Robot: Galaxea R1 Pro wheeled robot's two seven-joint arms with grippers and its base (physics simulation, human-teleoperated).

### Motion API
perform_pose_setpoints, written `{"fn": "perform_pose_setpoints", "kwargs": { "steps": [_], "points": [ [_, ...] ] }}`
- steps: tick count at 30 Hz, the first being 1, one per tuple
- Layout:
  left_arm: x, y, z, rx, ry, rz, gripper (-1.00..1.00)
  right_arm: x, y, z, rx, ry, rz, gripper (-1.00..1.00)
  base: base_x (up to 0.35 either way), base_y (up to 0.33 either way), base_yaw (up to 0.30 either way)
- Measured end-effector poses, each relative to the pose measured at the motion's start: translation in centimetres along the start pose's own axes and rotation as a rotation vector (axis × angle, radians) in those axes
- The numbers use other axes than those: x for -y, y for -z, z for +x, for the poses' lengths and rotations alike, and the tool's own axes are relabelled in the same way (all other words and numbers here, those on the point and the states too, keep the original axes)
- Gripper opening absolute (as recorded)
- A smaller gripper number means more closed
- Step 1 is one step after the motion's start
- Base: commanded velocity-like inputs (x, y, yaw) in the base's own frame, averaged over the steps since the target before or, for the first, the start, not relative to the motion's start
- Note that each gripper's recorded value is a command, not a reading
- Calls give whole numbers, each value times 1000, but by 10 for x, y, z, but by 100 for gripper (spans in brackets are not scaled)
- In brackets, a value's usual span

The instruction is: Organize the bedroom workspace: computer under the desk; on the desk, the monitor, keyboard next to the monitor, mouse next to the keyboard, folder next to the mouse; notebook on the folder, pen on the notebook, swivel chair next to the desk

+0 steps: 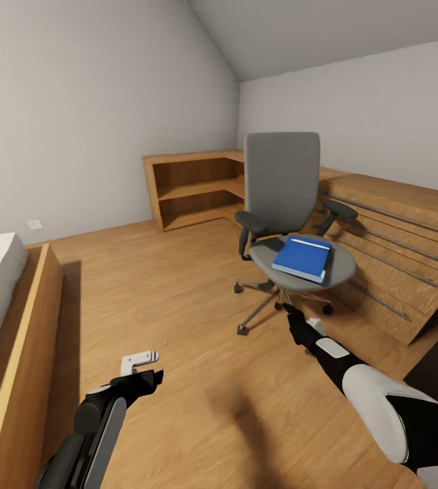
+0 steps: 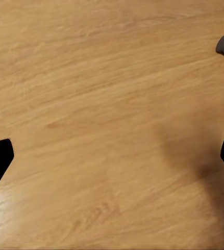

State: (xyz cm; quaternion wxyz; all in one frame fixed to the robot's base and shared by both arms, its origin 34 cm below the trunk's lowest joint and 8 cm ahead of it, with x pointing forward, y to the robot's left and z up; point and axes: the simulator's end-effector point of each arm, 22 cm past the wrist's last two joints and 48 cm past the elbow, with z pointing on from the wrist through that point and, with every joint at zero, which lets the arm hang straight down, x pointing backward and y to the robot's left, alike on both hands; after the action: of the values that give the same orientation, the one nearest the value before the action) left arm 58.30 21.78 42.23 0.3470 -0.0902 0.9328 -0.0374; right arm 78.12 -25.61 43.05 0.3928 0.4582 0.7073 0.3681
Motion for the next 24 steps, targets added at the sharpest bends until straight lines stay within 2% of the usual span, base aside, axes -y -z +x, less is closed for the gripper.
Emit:
{"fn": "perform_pose_setpoints", "kwargs": {
  "steps": [6, 24],
  "points": [
    [-1, 0, 0, 1, 1, -1, 100, 1, 0, -2, 13, 6, 5, 100, -52, 0, 0],
    [1, 26, -29, 72, 7, 6, 100, -48, 20, -18, 56, 24, -64, 100, -1, 0, 0]
  ]
}}
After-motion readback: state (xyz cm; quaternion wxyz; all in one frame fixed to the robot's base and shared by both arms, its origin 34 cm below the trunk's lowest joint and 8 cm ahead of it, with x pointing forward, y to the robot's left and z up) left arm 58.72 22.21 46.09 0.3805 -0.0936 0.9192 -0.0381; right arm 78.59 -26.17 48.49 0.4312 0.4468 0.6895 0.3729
